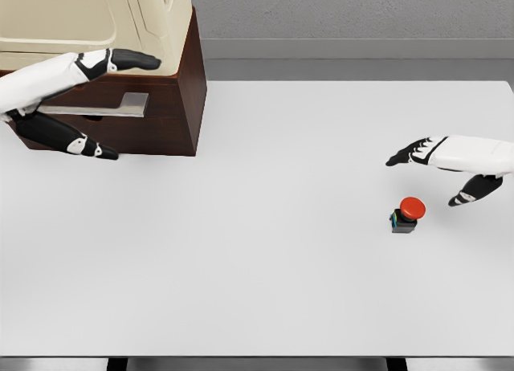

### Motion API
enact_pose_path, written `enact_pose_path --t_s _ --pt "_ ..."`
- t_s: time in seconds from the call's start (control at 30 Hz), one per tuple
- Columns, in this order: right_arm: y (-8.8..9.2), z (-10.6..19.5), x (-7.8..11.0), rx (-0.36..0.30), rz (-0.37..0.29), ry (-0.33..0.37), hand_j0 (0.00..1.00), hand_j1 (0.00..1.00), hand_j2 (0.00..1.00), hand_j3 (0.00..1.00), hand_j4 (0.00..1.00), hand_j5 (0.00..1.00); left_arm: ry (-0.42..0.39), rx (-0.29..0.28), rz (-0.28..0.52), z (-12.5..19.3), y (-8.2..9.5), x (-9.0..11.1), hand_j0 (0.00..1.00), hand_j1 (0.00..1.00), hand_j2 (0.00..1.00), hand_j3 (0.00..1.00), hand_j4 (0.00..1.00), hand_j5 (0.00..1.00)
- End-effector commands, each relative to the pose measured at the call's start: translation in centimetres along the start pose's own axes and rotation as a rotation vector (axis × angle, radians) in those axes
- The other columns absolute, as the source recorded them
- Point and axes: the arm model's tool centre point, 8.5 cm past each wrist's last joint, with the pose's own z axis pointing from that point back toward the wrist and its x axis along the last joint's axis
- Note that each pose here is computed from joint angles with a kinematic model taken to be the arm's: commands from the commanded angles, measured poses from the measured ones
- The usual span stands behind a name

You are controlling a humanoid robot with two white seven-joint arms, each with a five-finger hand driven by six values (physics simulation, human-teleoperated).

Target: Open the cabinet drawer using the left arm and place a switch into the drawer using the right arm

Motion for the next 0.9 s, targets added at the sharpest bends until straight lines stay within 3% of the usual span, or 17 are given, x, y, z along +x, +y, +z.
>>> enact_pose_path --t_s 0.0,0.07,0.1,0.17,0.3,0.37,0.47,0.53,0.6,0.67,0.87 --pt "0.0 0.1 -0.1 -0.003 -0.008 0.001 1.0 1.0 1.0 1.0 1.0 1.0 -0.006 0.023 0.071 0.6 0.5 0.2 1.0 1.0 1.0 1.0 1.0 1.0" --pt "0.4 0.3 -0.6 -0.001 -0.023 0.016 1.0 1.0 1.0 1.0 1.0 1.0 0.058 -0.017 0.106 1.0 0.5 -0.3 1.0 1.0 1.0 1.0 1.0 1.0" --pt "0.4 0.3 -0.6 0.0 -0.023 0.017 1.0 1.0 1.0 1.0 1.0 1.0 0.131 -0.094 0.137 1.1 0.1 -0.9 1.0 1.0 1.0 1.0 1.0 1.0" --pt "0.3 0.3 -0.6 -0.002 -0.022 0.017 1.0 1.0 1.0 1.0 1.0 1.0 0.172 -0.221 0.183 1.4 -0.3 -1.0 1.0 1.0 1.0 1.0 1.0 1.0" --pt "0.7 0.1 -0.5 0.006 -0.026 0.012 1.0 1.0 1.0 1.0 1.0 1.0 0.202 -0.224 0.155 2.4 0.4 -0.8 1.0 1.0 1.0 1.0 1.0 1.0" --pt "1.1 -0.5 0.5 0.018 -0.018 -0.019 1.0 1.0 1.0 1.0 1.0 1.0 0.213 -0.213 0.147 2.5 1.2 -0.5 1.0 1.0 1.0 1.0 1.0 1.0" --pt "1.8 -1.0 1.1 0.038 -0.02 -0.041 1.0 1.0 1.0 1.0 1.0 1.0 0.34 -0.199 0.239 2.8 1.3 -1.7 1.0 1.0 1.0 1.0 1.0 1.0" --pt "2.1 -1.2 1.2 0.044 -0.025 -0.046 1.0 1.0 1.0 1.0 1.0 1.0 0.376 -0.199 0.259 3.0 1.3 -2.0 1.0 1.0 1.0 1.0 1.0 1.0" --pt "2.5 -1.7 1.3 0.045 -0.035 -0.057 1.0 1.0 1.0 1.0 1.0 1.0 0.48 -0.197 0.325 3.6 1.0 -2.9 1.0 1.0 1.0 1.0 1.0 1.0" --pt "3.0 -2.2 1.5 0.06 -0.042 -0.067 1.0 1.0 1.0 1.0 1.0 1.0 0.467 -0.202 0.316 3.1 0.8 -3.0 1.0 1.0 1.0 1.0 1.0 1.0" --pt "4.1 -3.1 1.8 0.082 -0.058 -0.088 1.0 1.0 1.0 1.0 1.0 1.0 0.541 -0.215 0.317 3.0 0.5 -3.8 1.0 1.0 1.0 1.0 1.0 1.0"
